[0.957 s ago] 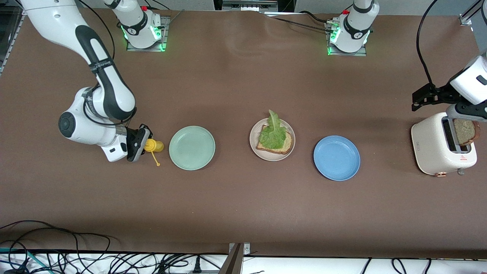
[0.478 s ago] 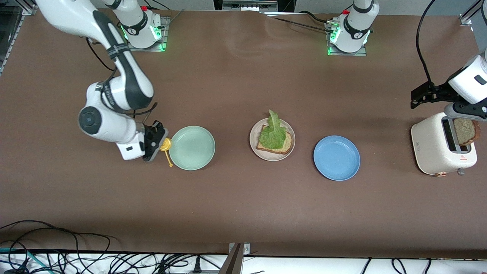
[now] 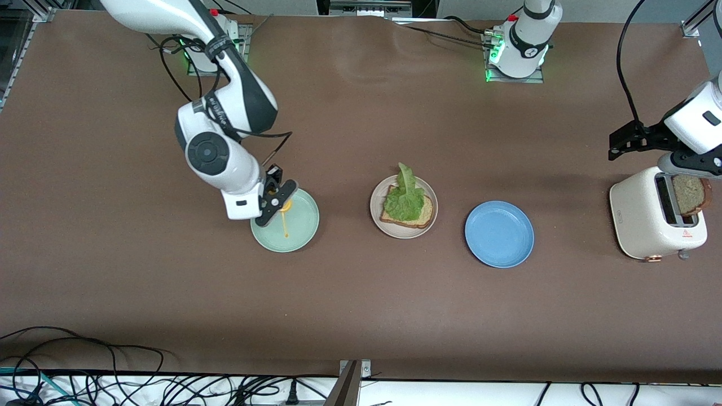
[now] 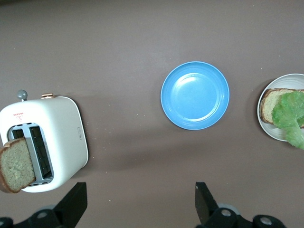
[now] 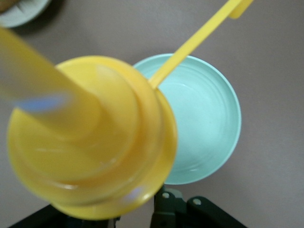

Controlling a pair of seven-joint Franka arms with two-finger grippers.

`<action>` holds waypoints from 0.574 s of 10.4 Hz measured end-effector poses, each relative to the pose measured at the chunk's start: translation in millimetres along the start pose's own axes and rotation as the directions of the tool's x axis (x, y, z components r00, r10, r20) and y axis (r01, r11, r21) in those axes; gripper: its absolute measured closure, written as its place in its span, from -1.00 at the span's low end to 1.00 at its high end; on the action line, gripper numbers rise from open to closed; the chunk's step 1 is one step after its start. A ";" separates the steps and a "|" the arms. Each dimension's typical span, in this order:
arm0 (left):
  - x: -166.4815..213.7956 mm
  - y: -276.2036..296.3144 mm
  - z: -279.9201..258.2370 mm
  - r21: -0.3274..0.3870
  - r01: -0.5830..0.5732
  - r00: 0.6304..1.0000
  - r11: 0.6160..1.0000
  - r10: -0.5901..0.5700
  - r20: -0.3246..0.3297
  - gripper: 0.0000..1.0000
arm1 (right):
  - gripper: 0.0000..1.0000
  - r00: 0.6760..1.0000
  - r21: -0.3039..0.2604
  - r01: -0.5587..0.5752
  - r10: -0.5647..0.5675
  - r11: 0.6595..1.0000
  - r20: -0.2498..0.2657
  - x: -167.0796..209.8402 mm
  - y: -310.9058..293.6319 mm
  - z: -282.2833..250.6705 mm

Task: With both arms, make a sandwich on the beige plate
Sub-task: 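Carry the mustard bottle with the right gripper over the sandwich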

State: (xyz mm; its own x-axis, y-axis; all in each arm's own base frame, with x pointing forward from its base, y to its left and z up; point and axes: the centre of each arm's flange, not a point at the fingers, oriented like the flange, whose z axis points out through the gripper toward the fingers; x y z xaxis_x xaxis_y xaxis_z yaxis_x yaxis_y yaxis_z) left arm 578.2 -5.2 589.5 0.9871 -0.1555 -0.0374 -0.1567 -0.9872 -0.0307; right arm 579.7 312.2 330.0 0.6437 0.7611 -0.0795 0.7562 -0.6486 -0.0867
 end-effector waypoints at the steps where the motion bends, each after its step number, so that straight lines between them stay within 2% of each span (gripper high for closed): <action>1: 0.0 -0.3 0.0 0.000 0.001 1.000 1.000 -0.001 0.000 -1.00 | 0.45 0.999 -0.026 -0.020 0.021 0.999 0.029 6.8 -18.5 0.9; 3: -0.1 -0.9 -0.2 0.000 0.002 1.000 1.000 -0.002 0.000 -1.00 | 0.45 0.993 -0.097 -0.033 0.044 0.995 0.106 28.9 -58.7 1.9; 6: -0.3 -1.9 -0.3 0.000 0.003 1.000 1.000 -0.003 -0.001 -1.00 | 0.45 0.987 -0.163 -0.008 0.034 0.987 0.159 58.2 -93.2 25.4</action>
State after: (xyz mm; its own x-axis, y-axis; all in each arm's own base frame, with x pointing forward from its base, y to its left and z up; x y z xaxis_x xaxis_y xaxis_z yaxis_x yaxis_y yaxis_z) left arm 578.3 -3.3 589.9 0.9877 -0.1522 -0.0366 -0.1533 -0.9877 -0.0311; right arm 543.7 416.9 308.2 0.6425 0.7281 -0.2388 0.7600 -0.6454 0.0770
